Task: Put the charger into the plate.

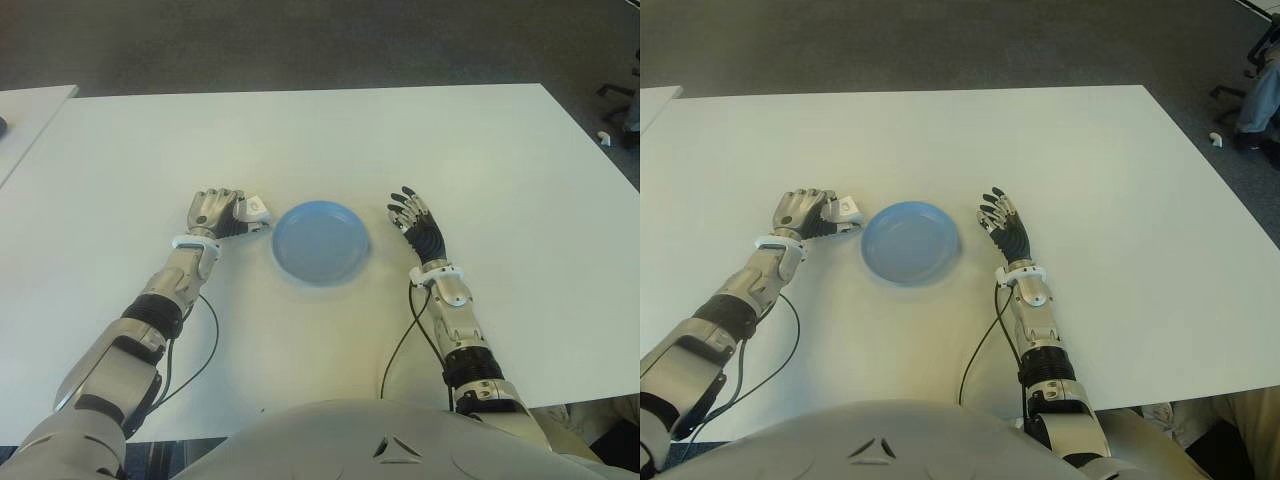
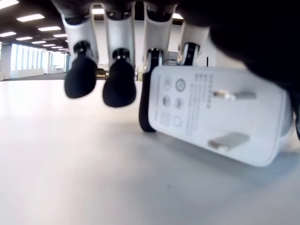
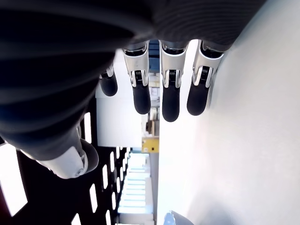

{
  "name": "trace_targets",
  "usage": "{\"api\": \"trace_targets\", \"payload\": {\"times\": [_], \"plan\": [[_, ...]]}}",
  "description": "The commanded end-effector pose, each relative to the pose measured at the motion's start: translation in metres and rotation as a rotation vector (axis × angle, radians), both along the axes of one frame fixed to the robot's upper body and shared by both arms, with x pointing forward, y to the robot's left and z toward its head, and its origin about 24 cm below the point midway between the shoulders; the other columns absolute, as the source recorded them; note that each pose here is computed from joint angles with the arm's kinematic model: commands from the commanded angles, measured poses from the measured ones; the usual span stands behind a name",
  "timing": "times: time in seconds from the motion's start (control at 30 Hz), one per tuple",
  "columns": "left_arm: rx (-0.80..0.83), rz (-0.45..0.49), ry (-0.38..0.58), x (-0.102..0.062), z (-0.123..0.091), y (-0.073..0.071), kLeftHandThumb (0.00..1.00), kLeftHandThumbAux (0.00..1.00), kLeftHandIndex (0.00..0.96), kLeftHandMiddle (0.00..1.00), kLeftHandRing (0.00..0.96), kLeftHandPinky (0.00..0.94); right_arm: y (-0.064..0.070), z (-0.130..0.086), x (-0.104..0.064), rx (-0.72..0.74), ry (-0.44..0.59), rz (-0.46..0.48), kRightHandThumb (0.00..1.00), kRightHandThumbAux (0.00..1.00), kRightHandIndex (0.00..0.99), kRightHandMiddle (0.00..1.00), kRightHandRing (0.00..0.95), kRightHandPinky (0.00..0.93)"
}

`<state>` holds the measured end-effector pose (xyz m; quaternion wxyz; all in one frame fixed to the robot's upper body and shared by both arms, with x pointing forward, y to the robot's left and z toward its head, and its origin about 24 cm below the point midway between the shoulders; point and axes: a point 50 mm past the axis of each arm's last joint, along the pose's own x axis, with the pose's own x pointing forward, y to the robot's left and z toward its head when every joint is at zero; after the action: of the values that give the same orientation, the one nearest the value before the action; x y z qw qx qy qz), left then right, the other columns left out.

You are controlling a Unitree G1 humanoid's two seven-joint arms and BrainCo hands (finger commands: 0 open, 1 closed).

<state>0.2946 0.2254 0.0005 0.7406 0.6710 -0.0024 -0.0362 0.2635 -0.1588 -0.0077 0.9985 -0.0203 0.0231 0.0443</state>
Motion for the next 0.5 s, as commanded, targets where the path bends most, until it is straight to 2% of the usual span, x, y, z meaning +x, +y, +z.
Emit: {"api": "trace_targets", "payload": {"times": [0.03, 0.3, 0.5], "plan": [[-0.026, -0.007, 0.018, -0.005, -0.001, 0.003, 0.749, 0.688, 0.445, 0.795, 0.792, 0.748, 0.000, -0.012, -0.006, 0.004, 0.059, -0.003, 0.000, 0.603, 0.010, 0.178, 0.194, 0.185], [-0.047, -0.028, -0.010, -0.006, 0.004, 0.004, 0.751, 0.689, 0.445, 0.802, 0.800, 0.754, 0.000, -0.012, -0.005, 0.008, 0.052, -0.002, 0.000, 0.589, 0.003, 0.178, 0.193, 0.188], [-0.072, -0.044, -0.052, -0.003, 0.015, 0.004, 0.751, 0.690, 0.445, 0.818, 0.817, 0.796, 0.000, -0.012, -0.005, 0.013, 0.049, 0.006, 0.000, 0.587, 0.002, 0.181, 0.196, 0.191]]}}
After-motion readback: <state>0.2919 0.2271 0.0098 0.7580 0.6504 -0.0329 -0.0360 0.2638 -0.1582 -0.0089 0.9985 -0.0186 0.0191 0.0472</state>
